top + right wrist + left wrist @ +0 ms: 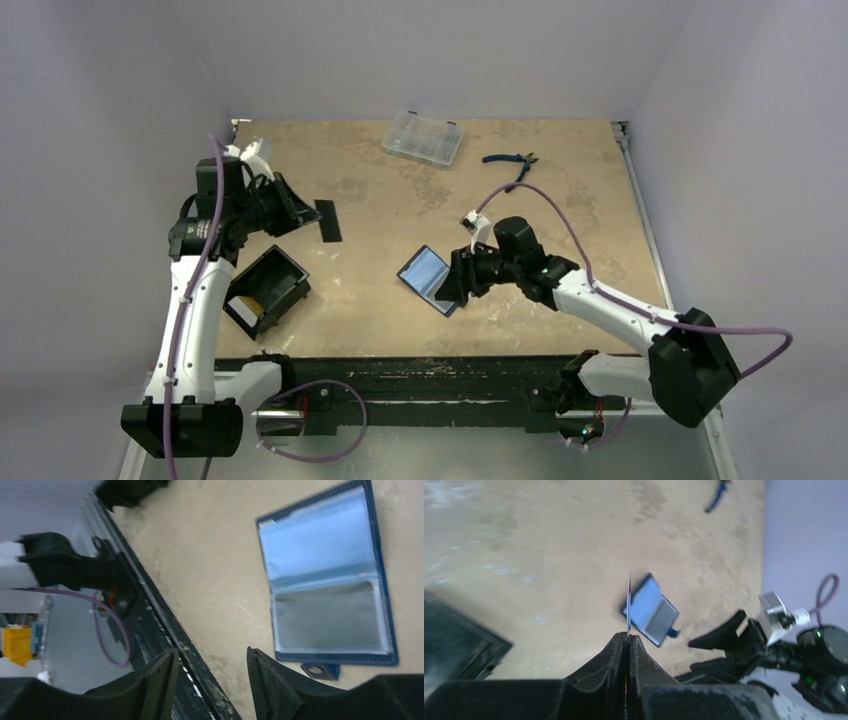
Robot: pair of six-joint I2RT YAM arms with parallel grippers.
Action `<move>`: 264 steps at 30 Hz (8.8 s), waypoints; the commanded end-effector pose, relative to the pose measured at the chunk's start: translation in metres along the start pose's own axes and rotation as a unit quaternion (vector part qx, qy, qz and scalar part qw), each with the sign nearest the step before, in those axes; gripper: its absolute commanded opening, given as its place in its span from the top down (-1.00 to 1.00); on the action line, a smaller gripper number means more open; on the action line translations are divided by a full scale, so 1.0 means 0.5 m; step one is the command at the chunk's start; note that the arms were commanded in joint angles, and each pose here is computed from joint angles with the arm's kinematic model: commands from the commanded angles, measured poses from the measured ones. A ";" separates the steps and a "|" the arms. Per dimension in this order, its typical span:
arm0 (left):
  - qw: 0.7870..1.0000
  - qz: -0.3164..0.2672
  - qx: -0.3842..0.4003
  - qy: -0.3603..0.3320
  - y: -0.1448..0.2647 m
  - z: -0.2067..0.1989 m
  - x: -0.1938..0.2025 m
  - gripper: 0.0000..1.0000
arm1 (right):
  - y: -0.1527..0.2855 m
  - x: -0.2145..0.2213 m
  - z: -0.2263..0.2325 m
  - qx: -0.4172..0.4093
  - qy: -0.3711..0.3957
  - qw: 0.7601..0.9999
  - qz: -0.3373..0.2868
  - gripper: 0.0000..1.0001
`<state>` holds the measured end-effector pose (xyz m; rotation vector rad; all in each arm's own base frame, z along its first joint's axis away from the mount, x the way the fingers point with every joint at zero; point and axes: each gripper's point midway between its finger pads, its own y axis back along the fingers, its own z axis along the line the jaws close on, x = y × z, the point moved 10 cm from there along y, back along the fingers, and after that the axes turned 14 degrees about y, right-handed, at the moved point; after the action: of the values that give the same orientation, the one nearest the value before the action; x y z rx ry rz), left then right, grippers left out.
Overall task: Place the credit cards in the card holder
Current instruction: Pick up the credit card from the storage box, then insert the credit card into the card holder.
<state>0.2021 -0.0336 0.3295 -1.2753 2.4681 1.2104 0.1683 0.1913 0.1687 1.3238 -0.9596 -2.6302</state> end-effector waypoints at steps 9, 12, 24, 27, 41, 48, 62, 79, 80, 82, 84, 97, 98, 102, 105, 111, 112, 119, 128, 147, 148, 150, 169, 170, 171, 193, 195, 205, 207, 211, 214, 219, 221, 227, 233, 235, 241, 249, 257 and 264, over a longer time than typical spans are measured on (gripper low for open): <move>0.905 0.182 0.375 -0.080 -0.024 -0.096 0.131 1.00 | 0.097 -0.145 0.108 -0.198 -0.019 0.952 -0.231 -0.36; 0.890 0.206 0.398 -0.081 -0.038 -0.094 0.164 1.00 | 0.106 -0.156 0.117 -0.208 -0.019 0.947 -0.244 -0.43; 0.840 0.267 0.454 -0.128 -0.092 -0.145 0.255 1.00 | 0.112 -0.136 0.122 -0.232 -0.058 0.932 -0.273 0.10; 0.846 0.276 0.439 -0.120 -0.113 -0.143 0.261 1.00 | 0.118 -0.121 0.122 -0.235 -0.074 0.927 -0.282 1.00; 0.821 0.330 0.458 -0.091 -0.152 -0.160 0.320 0.15 | 0.137 -0.103 0.089 -0.279 -0.110 0.893 -0.336 1.00; 0.863 0.312 0.371 -0.145 -0.196 -0.155 0.310 1.00 | 0.102 -0.078 0.052 -0.225 -0.166 0.920 -0.276 0.56; 0.899 0.374 0.158 -0.167 -0.363 0.001 0.246 1.00 | -0.027 0.017 -0.084 -0.025 -0.158 0.987 -0.004 0.43; 0.859 0.462 0.172 -0.139 -0.448 0.026 0.320 1.00 | -0.072 0.091 -0.158 0.085 -0.173 0.978 0.080 1.00; 0.856 0.465 0.183 -0.134 -0.447 0.022 0.326 1.00 | -0.072 0.091 -0.160 0.089 -0.172 0.978 0.080 1.00; 0.854 0.465 0.192 -0.134 -0.446 0.014 0.334 1.00 | -0.067 0.093 -0.161 0.101 -0.174 0.976 0.084 1.00; 0.856 0.465 0.188 -0.127 -0.448 0.015 0.341 1.00 | -0.064 0.094 -0.165 0.114 -0.171 0.975 0.086 1.00; 0.858 0.471 0.158 -0.127 -0.479 0.037 0.362 1.00 | -0.056 0.090 -0.165 0.112 -0.155 0.978 0.085 1.00; 0.858 0.472 0.155 -0.128 -0.481 0.040 0.363 1.00 | -0.055 0.089 -0.164 0.111 -0.154 0.978 0.084 1.00; 0.858 0.474 0.153 -0.127 -0.483 0.047 0.363 1.00 | -0.055 0.089 -0.163 0.110 -0.153 0.978 0.085 1.00; 0.865 0.461 0.159 -0.116 -0.483 0.052 0.345 1.00 | -0.054 0.091 -0.164 0.111 -0.153 0.978 0.085 1.00; 0.861 0.468 0.165 -0.109 -0.482 0.057 0.335 1.00 | -0.058 0.097 -0.165 0.106 -0.155 0.978 0.087 1.00; 0.859 0.473 0.166 -0.106 -0.483 0.059 0.339 1.00 | -0.058 0.098 -0.165 0.105 -0.156 0.978 0.087 1.00; 0.844 0.490 0.192 -0.108 -0.476 0.052 0.351 1.00 | -0.060 0.098 -0.164 0.099 -0.157 0.979 0.086 1.00; 0.863 0.457 0.186 -0.114 -0.473 0.030 0.330 1.00 | -0.059 0.103 -0.163 0.096 -0.157 0.979 0.087 1.00; 0.856 0.476 0.163 -0.121 -0.468 0.038 0.359 1.00 | -0.059 0.108 -0.161 0.089 -0.156 0.980 0.086 1.00; 0.857 0.474 0.161 -0.121 -0.469 0.039 0.358 1.00 | -0.058 0.107 -0.160 0.088 -0.156 0.980 0.085 1.00; 0.858 0.473 0.159 -0.121 -0.472 0.041 0.358 1.00 | -0.058 0.108 -0.159 0.088 -0.156 0.980 0.084 1.00; 0.849 0.491 0.159 -0.112 -0.494 0.055 0.368 1.00 | -0.061 0.112 -0.161 0.083 -0.161 0.979 0.089 1.00; 0.850 0.488 0.162 -0.111 -0.498 0.053 0.368 1.00 | -0.060 0.111 -0.160 0.083 -0.160 0.980 0.088 1.00; 0.852 0.485 0.164 -0.110 -0.500 0.050 0.369 1.00 | -0.061 0.110 -0.160 0.083 -0.160 0.980 0.088 1.00; 0.862 0.462 0.163 -0.130 -0.529 0.032 0.387 1.00 | -0.056 0.108 -0.157 0.080 -0.155 0.981 0.083 1.00; 0.863 0.460 0.161 -0.131 -0.531 0.033 0.386 1.00 | -0.056 0.109 -0.156 0.080 -0.156 0.981 0.084 1.00; 0.861 0.463 0.151 -0.150 -0.542 0.040 0.386 1.00 | -0.057 0.109 -0.156 0.077 -0.156 0.981 0.085 1.00; 0.861 0.463 0.147 -0.149 -0.546 0.044 0.388 1.00 | -0.057 0.110 -0.156 0.077 -0.157 0.981 0.085 1.00; 0.859 0.468 0.151 -0.144 -0.547 0.047 0.396 1.00 | -0.058 0.110 -0.156 0.075 -0.158 0.981 0.086 1.00; 0.851 0.480 0.158 -0.142 -0.539 0.049 0.405 1.00 | -0.058 0.108 -0.155 0.074 -0.157 0.981 0.085 1.00; 0.851 0.481 0.154 -0.143 -0.522 0.046 0.407 1.00 | -0.057 0.103 -0.155 0.075 -0.155 0.982 0.082 1.00; 0.860 0.466 0.145 -0.149 -0.514 0.038 0.401 0.81 | -0.057 0.102 -0.156 0.074 -0.155 0.982 0.081 1.00; 0.888 0.400 0.119 -0.194 -0.493 -0.005 0.385 0.33 | -0.057 0.099 -0.154 0.073 -0.155 0.982 0.079 1.00; 0.892 0.373 0.094 -0.237 -0.488 -0.027 0.405 -0.05 | -0.054 0.099 -0.152 0.074 -0.154 0.982 0.076 1.00; 0.896 0.358 0.086 -0.247 -0.485 -0.032 0.405 -0.29 | -0.052 0.099 -0.151 0.076 -0.153 0.982 0.075 1.00; 0.900 0.309 0.078 -0.299 -0.468 -0.057 0.409 -0.52 | -0.049 0.097 -0.149 0.078 -0.151 0.983 0.072 1.00; 0.900 0.251 0.085 -0.347 -0.443 -0.069 0.408 -0.48 | -0.048 0.096 -0.148 0.077 -0.152 0.983 0.072 1.00; 0.901 0.262 0.121 -0.323 -0.458 -0.080 0.422 -0.37 | -0.044 0.090 -0.145 0.082 -0.154 0.983 0.061 1.00; 0.892 0.290 0.140 -0.318 -0.461 -0.075 0.441 -0.33 | -0.035 0.073 -0.139 0.097 -0.160 0.982 0.039 1.00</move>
<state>0.2383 -0.2697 0.1223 -0.0334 2.3918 1.1487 0.1993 0.1615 0.0962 0.8520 -1.2533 -2.7785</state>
